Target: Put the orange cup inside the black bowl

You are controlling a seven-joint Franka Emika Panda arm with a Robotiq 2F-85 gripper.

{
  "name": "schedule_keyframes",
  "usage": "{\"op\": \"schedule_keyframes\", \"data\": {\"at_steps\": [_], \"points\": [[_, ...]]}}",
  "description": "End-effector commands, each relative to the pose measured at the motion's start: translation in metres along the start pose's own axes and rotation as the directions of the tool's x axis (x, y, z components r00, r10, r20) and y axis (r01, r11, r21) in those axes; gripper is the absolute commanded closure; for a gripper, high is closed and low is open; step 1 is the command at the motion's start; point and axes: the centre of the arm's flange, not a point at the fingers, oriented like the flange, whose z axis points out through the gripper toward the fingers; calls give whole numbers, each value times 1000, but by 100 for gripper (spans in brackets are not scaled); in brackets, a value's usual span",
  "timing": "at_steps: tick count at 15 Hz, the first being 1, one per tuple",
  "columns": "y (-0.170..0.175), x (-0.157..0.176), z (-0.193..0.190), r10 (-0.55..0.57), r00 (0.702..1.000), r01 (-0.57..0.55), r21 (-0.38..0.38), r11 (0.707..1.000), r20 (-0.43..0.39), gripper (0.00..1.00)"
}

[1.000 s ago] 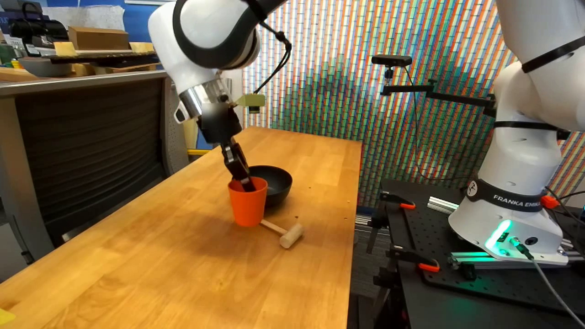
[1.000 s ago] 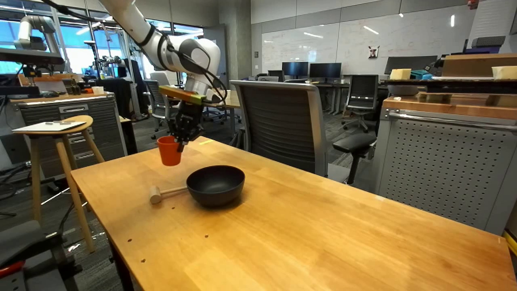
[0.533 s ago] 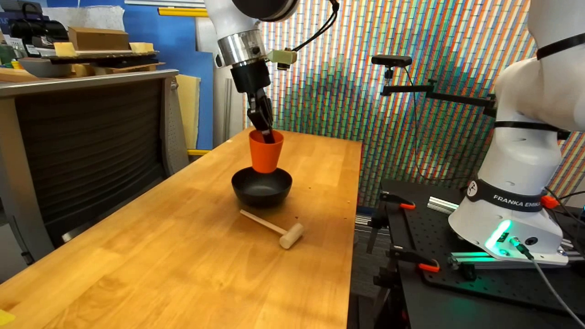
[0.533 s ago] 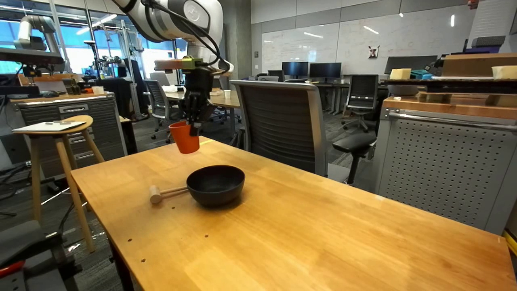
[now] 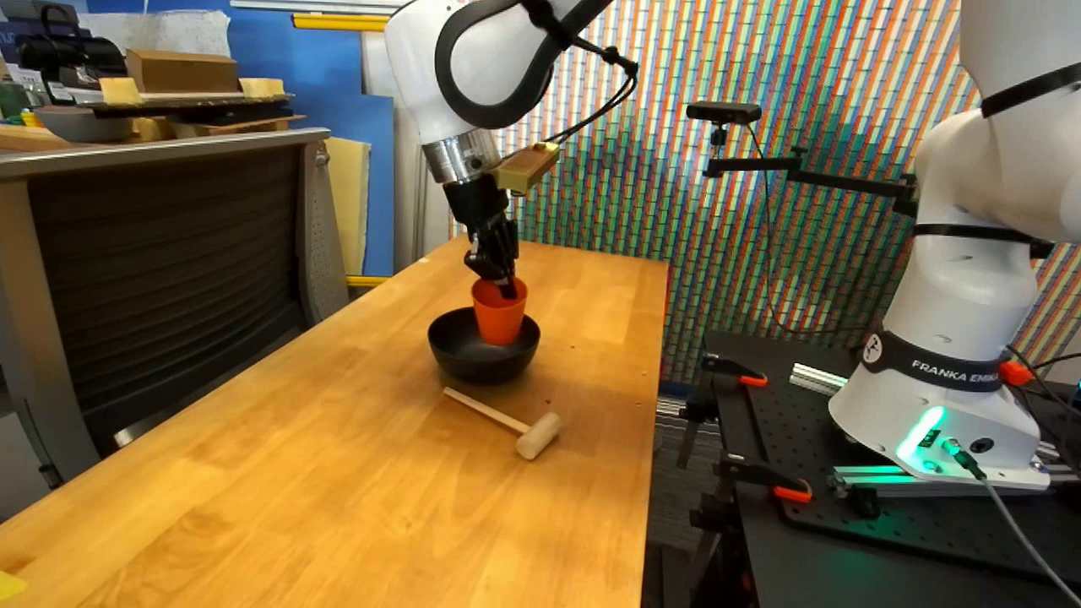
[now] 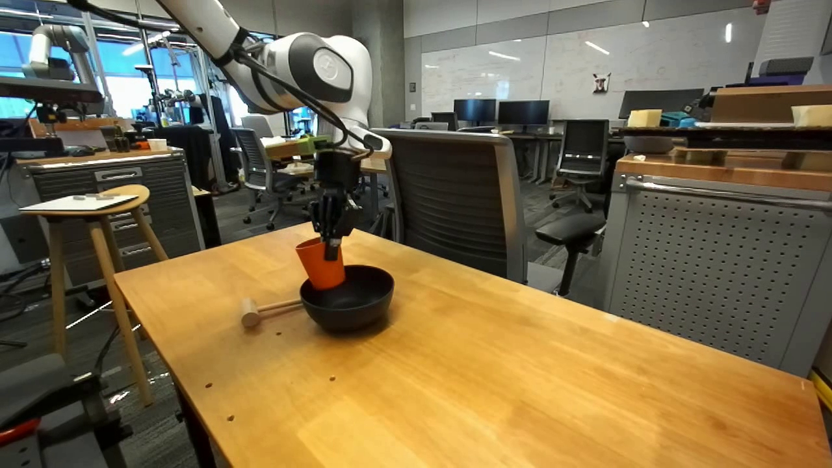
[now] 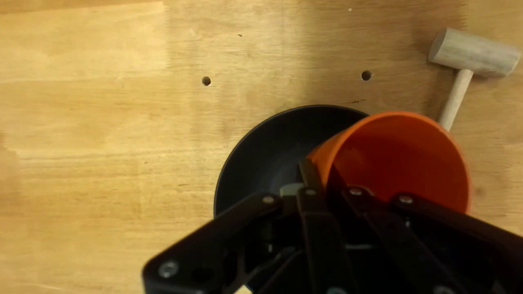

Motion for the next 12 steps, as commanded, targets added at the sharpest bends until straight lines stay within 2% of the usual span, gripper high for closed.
{"op": "schedule_keyframes", "data": {"at_steps": [1,3,4,5,6,7,9,12], "points": [[-5,33,29,37,999,-36,-10,999,27,98],[-2,40,45,51,998,-52,2,999,43,98],[-2,43,51,55,997,-55,2,998,52,93],[-1,42,52,52,997,-53,7,999,54,68],[-1,35,46,52,998,-52,5,999,44,68],[0,25,37,72,997,-71,-16,997,23,64],[10,-23,3,108,991,-107,17,994,-76,49],[17,-55,-26,115,972,-108,46,993,-203,25]]}}
